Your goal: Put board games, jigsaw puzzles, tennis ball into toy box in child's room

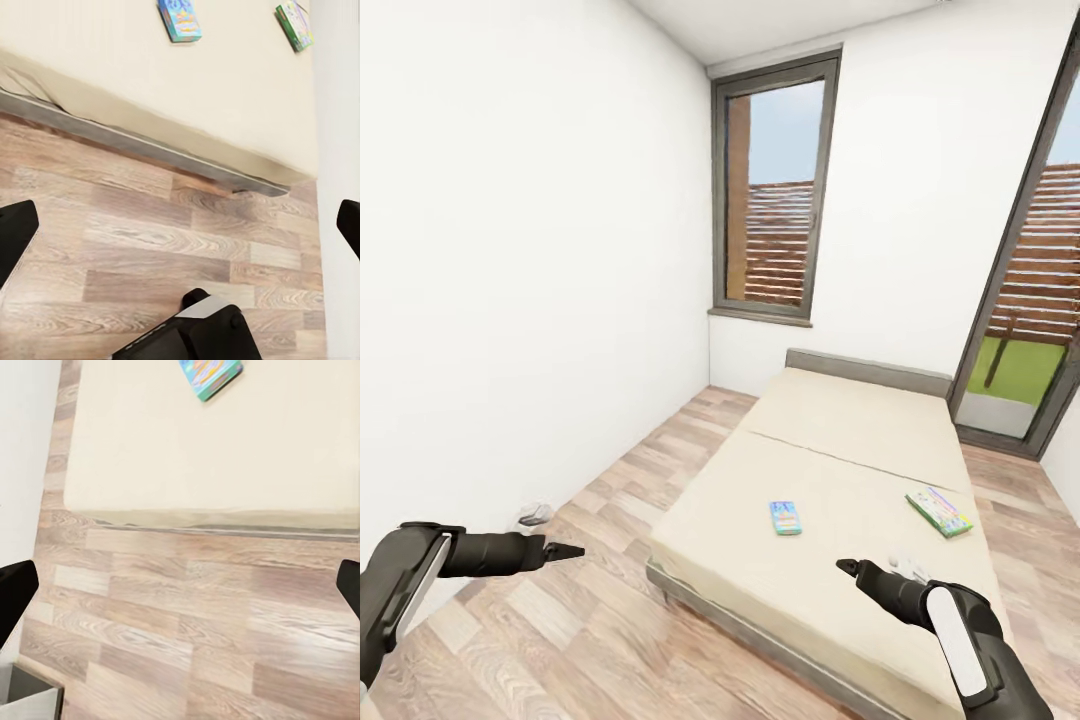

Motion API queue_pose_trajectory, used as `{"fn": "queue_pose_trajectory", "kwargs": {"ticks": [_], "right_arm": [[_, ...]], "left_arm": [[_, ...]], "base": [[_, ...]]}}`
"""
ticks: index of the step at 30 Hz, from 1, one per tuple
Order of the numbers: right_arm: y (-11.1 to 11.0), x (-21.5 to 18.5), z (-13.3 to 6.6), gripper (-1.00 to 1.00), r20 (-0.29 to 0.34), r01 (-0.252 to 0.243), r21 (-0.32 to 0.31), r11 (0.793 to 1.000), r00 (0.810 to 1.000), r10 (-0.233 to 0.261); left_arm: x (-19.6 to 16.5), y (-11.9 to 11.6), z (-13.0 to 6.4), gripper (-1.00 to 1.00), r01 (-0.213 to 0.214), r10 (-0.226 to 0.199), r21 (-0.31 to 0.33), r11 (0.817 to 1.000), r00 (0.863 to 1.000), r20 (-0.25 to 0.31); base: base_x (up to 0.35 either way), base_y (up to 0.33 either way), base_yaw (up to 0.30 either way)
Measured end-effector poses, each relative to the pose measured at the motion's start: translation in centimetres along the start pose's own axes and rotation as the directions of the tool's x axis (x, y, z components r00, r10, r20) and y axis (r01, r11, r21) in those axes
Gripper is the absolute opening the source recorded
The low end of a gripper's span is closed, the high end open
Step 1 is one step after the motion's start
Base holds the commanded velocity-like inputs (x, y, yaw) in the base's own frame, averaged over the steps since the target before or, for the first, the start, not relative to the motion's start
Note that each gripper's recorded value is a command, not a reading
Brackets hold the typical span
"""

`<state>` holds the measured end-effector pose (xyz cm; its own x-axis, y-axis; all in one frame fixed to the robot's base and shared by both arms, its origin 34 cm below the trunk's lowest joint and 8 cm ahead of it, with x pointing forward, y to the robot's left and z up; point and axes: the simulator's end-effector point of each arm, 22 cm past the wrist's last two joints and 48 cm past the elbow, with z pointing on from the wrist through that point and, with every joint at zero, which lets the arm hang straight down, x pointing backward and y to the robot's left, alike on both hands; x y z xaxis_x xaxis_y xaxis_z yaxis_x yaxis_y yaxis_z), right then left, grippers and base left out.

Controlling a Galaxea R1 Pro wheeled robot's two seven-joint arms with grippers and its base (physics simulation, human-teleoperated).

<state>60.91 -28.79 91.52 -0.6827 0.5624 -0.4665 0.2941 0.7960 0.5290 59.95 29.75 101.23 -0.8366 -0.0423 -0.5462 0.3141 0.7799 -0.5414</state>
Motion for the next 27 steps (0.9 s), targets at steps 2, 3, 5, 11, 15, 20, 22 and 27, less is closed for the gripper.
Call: {"fn": "queue_pose_trajectory", "kwargs": {"ticks": [2,3,5,11,15,20,22,27], "right_arm": [[0.0,0.0,0.0,1.00,0.000,0.000,0.000,1.000,1.000,0.000],[0.0,0.0,0.0,1.00,0.000,0.000,0.000,1.000,1.000,0.000],[0.0,0.0,0.0,1.00,0.001,0.000,0.000,1.000,1.000,0.000],[-0.1,-0.1,0.0,1.00,0.002,-0.001,0.001,1.000,1.000,0.001],[-0.1,0.0,0.0,1.00,0.001,-0.001,0.001,1.000,1.000,0.001],[-0.2,0.3,0.2,1.00,-0.007,-0.005,0.004,1.000,1.000,0.005],[-0.4,0.5,0.3,1.00,-0.013,-0.008,0.007,1.000,1.000,0.008],[-0.7,1.0,0.5,1.00,-0.024,-0.012,0.012,1.000,1.000,0.012]], "left_arm": [[0.0,0.0,0.0,1.00,0.001,-0.001,0.000,1.000,1.000,-0.001],[0.1,0.0,0.0,1.00,0.001,-0.001,0.000,1.000,1.000,-0.001],[0.1,0.0,0.0,1.00,0.001,-0.001,0.000,1.000,1.000,-0.001],[0.0,0.0,0.0,1.00,0.001,-0.001,0.000,1.000,1.000,-0.001],[0.0,0.1,0.0,1.00,0.001,-0.001,-0.001,1.000,1.000,-0.001],[0.1,0.1,0.0,1.00,0.002,-0.002,-0.001,1.000,1.000,-0.001],[0.1,0.2,0.0,1.00,0.002,-0.002,-0.002,1.000,1.000,-0.002],[0.1,0.3,-0.2,1.00,0.002,-0.002,-0.007,1.000,1.000,-0.002]], "base": [[0.238,0.258,-0.270],[0.229,0.263,-0.272],[0.220,0.269,-0.274],[0.197,0.283,-0.277],[0.178,0.290,-0.278],[0.144,0.302,-0.279],[0.112,0.312,-0.279],[0.061,0.319,-0.279]]}}
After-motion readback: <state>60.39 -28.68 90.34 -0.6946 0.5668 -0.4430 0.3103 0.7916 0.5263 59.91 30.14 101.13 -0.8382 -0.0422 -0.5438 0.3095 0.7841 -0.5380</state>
